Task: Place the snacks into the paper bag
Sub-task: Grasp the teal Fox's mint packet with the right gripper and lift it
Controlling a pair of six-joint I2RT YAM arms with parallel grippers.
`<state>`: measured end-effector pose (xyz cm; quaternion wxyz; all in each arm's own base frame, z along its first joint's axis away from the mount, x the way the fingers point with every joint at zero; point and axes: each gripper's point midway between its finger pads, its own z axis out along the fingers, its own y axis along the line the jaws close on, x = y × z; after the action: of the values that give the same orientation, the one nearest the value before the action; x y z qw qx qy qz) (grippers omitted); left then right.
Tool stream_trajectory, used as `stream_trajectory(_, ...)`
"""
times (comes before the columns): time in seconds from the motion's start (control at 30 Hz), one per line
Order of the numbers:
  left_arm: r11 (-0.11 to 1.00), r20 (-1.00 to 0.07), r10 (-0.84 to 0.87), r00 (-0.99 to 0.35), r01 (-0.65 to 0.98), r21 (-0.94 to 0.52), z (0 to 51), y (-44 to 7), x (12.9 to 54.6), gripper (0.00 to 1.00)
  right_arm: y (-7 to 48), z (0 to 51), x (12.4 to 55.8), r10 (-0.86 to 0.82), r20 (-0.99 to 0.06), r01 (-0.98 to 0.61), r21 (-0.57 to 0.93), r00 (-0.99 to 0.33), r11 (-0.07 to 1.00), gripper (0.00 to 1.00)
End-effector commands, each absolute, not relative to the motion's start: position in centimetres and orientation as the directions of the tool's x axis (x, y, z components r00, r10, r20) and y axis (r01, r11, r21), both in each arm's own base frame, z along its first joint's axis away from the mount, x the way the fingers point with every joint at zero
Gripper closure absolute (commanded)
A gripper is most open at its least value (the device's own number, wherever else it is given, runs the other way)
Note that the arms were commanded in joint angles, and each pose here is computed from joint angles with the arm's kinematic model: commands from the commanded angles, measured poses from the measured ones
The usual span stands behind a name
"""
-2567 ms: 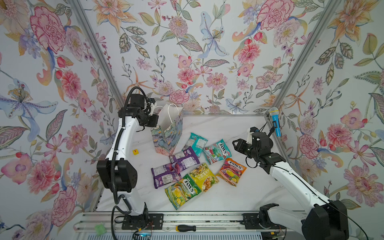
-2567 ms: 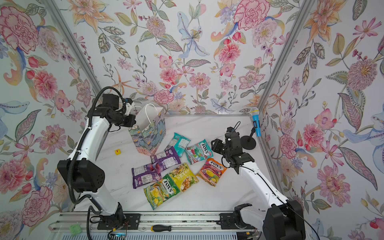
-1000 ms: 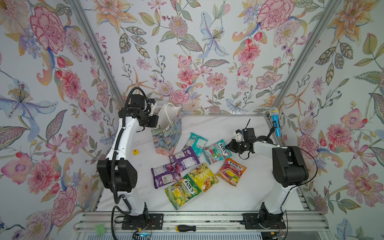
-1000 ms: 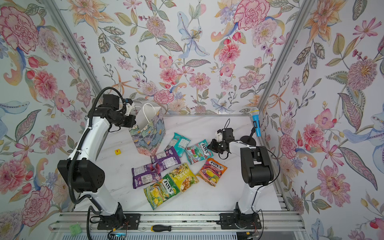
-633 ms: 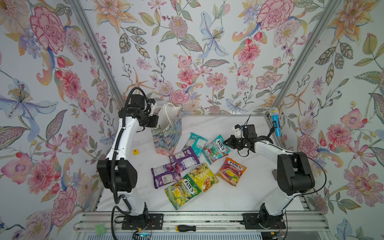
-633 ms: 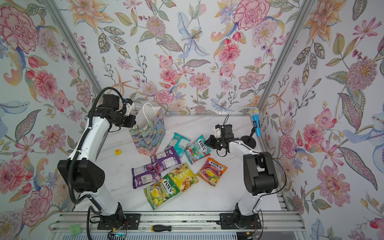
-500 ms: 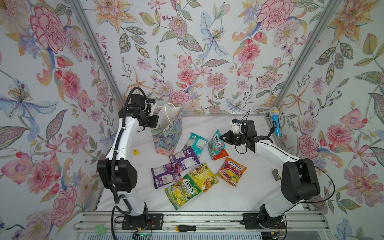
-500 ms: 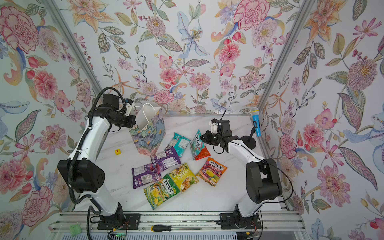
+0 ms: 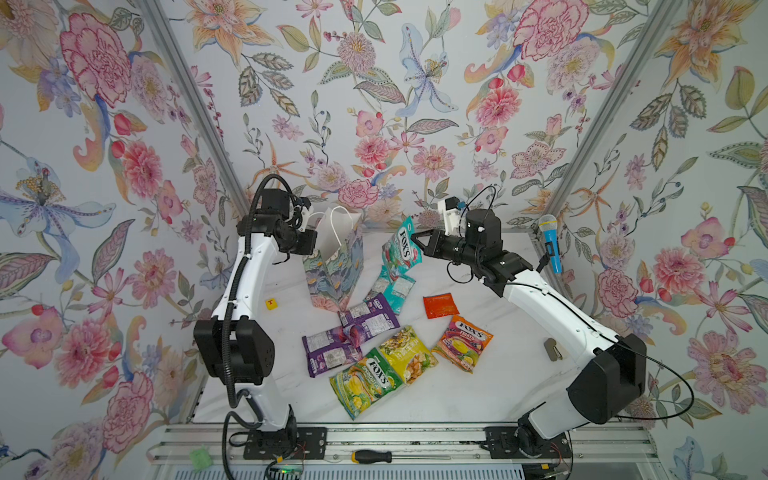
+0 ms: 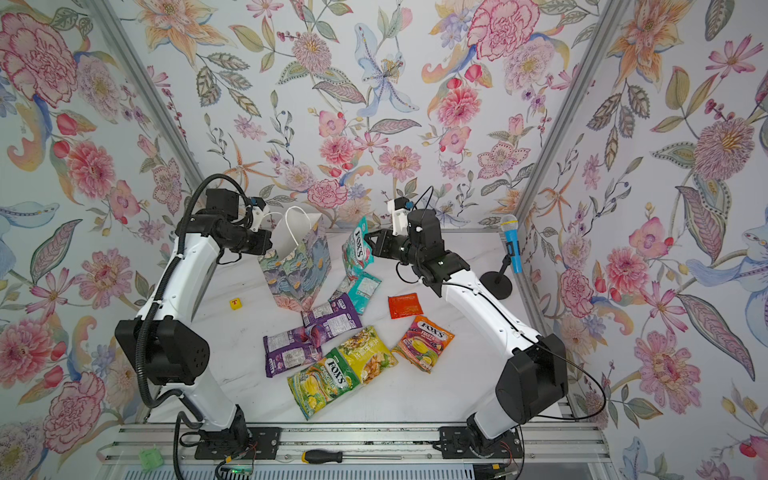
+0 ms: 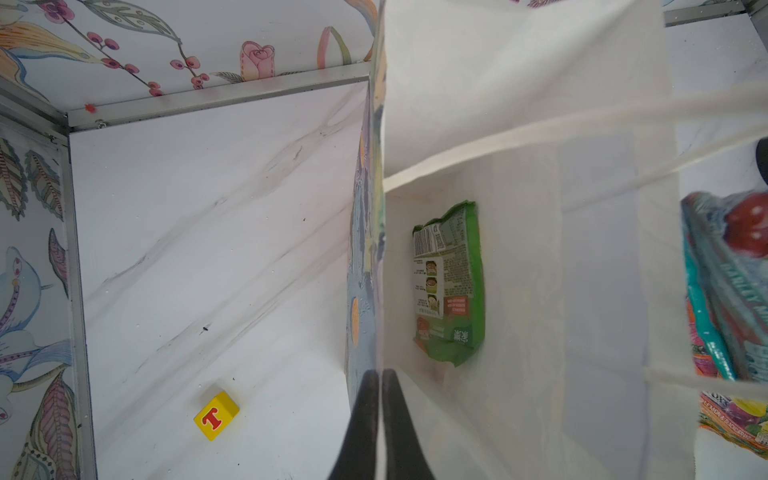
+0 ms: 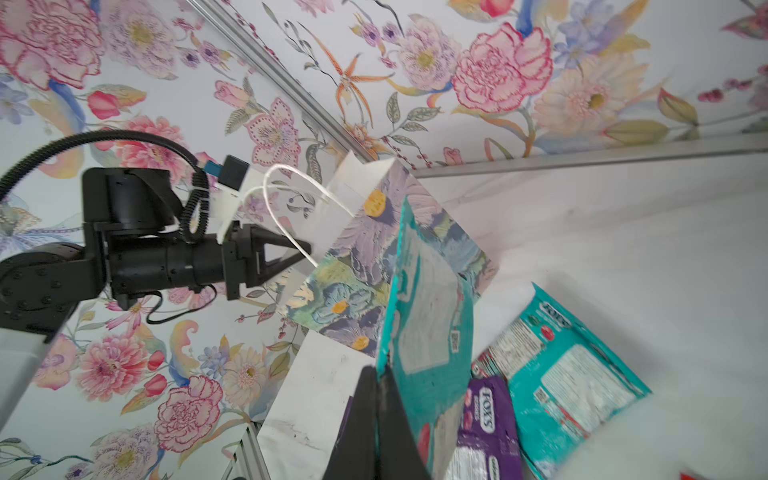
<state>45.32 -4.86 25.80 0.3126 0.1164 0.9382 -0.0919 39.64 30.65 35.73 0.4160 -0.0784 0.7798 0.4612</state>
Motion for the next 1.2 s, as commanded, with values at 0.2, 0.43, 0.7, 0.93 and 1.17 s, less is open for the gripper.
stream_trajectory(0.2, 0.951, -0.603, 0.154, -0.783, 0.283, -0.125, 25.7, -5.0, 44.8, 1.00, 35.5, 43.9, 44.4, 0.350, -0.806, -0.618, 0.591, -0.477, 0.519, 1.00)
stream_trajectory(0.43, 0.950, -0.609, 0.155, -0.778, 0.287, -0.125, 26.0, -5.1, 44.8, 1.00, 39.1, 47.4, 47.3, 0.391, -0.825, -0.664, 0.563, -0.409, 0.492, 1.00)
stream_trajectory(0.7, 0.948, -0.610, 0.154, -0.777, 0.291, -0.132, 26.0, -5.3, 44.8, 1.00, 41.1, 49.7, 50.0, 0.517, -0.805, -0.689, 0.551, -0.292, 0.470, 1.00)
stream_trajectory(0.93, 0.946, -0.610, 0.154, -0.778, 0.294, -0.136, 26.0, -5.4, 44.8, 1.00, 42.8, 50.4, 49.9, 0.598, -0.769, -0.720, 0.546, -0.226, 0.429, 1.00)
stream_trajectory(1.17, 0.945, -0.610, 0.154, -0.777, 0.296, -0.139, 26.0, -5.4, 44.7, 1.00, 43.9, 50.0, 49.7, 0.599, -0.773, -0.734, 0.529, -0.208, 0.427, 1.00)
